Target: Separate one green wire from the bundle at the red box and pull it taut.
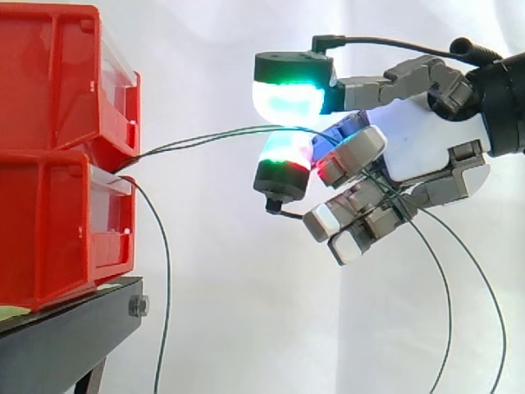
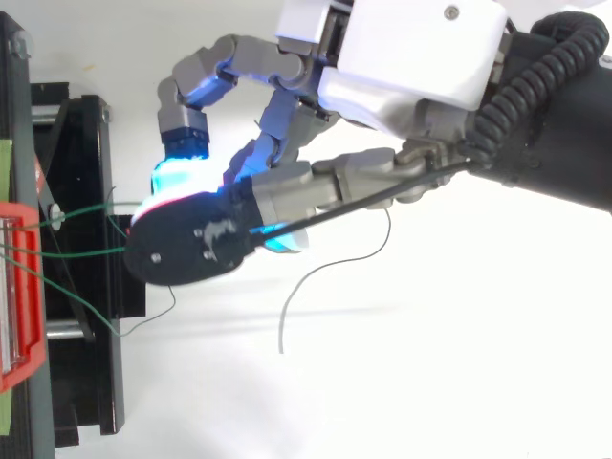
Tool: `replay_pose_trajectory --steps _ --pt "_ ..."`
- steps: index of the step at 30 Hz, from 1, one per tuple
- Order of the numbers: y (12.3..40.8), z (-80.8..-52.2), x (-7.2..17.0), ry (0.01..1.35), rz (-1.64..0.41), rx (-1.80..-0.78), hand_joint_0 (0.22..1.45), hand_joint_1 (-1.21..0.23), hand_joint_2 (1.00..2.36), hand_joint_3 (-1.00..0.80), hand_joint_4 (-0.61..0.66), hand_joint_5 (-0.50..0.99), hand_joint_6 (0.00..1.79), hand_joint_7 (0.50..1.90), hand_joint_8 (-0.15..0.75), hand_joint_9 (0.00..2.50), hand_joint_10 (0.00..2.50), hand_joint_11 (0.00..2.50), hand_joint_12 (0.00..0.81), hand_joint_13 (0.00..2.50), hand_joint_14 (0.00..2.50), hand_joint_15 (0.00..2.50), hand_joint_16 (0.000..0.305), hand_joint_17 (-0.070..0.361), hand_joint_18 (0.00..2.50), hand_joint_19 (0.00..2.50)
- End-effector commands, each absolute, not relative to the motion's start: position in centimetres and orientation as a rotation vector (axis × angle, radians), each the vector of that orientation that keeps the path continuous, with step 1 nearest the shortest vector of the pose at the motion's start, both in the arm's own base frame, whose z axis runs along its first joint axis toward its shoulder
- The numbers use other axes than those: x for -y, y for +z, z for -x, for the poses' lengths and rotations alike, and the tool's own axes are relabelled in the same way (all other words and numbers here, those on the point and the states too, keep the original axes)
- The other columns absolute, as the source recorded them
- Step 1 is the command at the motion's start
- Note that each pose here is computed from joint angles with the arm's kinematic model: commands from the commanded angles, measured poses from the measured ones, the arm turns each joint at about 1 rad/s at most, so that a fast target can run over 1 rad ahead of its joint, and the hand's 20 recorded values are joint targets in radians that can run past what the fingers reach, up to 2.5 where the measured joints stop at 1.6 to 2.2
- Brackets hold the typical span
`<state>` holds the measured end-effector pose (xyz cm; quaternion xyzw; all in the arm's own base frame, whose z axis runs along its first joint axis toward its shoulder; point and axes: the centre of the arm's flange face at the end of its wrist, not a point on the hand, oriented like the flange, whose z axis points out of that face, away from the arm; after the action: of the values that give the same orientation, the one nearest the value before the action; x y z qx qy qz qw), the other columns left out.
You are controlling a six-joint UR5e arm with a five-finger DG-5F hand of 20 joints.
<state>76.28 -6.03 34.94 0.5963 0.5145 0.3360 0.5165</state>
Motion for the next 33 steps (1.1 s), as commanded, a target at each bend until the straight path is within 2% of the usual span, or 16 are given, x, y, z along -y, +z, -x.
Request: replay_pose_trajectory --steps 1,5,11,18,23,26,33 --pt "35.0 -76.3 6.0 0.808 -1.431 -1.235 0.56 -0.57 1.01 -0.41 0.18 -0.16 0.89 1.27 0.285 1.41 0.02 1.60 0.413 1.01 0.03 0.86 0.060 0.134 0.78 0.71" --pt "34.9 -76.3 6.0 0.807 -1.432 -1.236 0.54 -0.59 1.00 -0.48 0.19 -0.17 0.88 1.28 0.298 1.42 0.01 1.60 0.412 1.06 0.03 0.92 0.061 0.138 0.81 0.71" --pt "34.1 -76.1 6.1 0.798 -1.444 -1.245 0.53 -0.62 1.00 -0.50 0.19 -0.17 0.88 1.26 0.303 1.43 0.01 1.62 0.413 1.16 0.03 1.06 0.063 0.141 0.86 0.71" --pt "33.8 -76.0 6.1 0.802 -1.454 -1.242 0.52 -0.66 1.00 -0.50 0.19 -0.17 0.88 1.25 0.300 1.42 0.02 1.62 0.409 1.17 0.03 1.05 0.063 0.142 0.87 0.71" --pt "33.9 -76.0 6.1 0.803 -1.453 -1.241 0.59 -0.65 1.01 -0.36 0.18 -0.17 0.88 1.27 0.281 1.42 0.01 1.63 0.392 1.16 0.03 1.06 0.059 0.134 0.85 0.72" --pt "33.8 -76.0 6.1 0.802 -1.454 -1.242 0.59 -0.68 1.01 -0.34 0.18 -0.17 0.88 1.27 0.286 1.41 0.01 1.64 0.397 1.14 0.03 1.05 0.059 0.133 0.85 0.72" --pt "34.0 -75.9 6.3 0.809 -1.469 -1.224 0.54 -0.66 1.00 -0.49 0.19 -0.17 0.88 1.25 0.303 1.41 0.01 1.62 0.406 1.14 0.03 1.04 0.062 0.139 0.86 0.71"
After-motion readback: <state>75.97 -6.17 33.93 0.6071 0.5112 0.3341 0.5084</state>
